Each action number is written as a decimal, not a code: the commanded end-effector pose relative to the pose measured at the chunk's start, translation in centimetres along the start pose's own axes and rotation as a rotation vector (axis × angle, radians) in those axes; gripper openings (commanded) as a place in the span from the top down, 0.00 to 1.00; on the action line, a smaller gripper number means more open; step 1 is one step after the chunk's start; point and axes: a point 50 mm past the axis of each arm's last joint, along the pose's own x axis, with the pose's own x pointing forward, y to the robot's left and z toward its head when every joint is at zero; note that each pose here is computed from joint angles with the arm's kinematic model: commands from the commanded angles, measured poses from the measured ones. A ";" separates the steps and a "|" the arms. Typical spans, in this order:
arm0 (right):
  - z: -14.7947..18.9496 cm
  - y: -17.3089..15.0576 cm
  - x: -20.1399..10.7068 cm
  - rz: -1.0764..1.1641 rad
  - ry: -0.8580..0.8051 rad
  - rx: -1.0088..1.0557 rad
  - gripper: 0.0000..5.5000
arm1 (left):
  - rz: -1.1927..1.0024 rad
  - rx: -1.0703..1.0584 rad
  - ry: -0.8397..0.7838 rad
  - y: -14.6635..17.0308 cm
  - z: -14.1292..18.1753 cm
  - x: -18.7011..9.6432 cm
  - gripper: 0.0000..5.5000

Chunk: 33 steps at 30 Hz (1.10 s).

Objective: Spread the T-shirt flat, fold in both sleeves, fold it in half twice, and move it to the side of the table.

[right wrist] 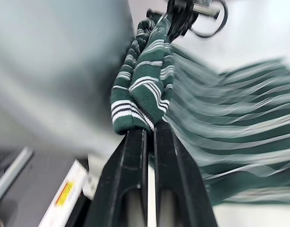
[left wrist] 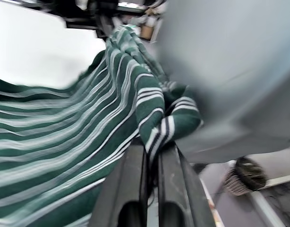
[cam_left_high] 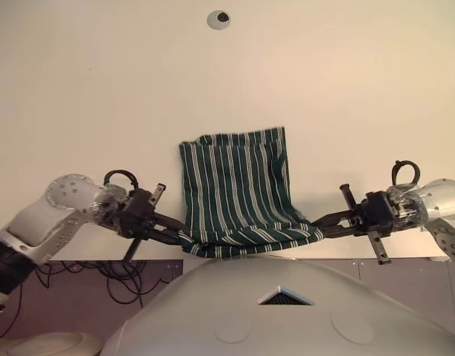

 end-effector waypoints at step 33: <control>-1.1 -7.4 10.4 -0.497 -0.006 -0.311 0.61 | 1.439 -0.222 -0.344 14.6 -1.7 -10.4 0.71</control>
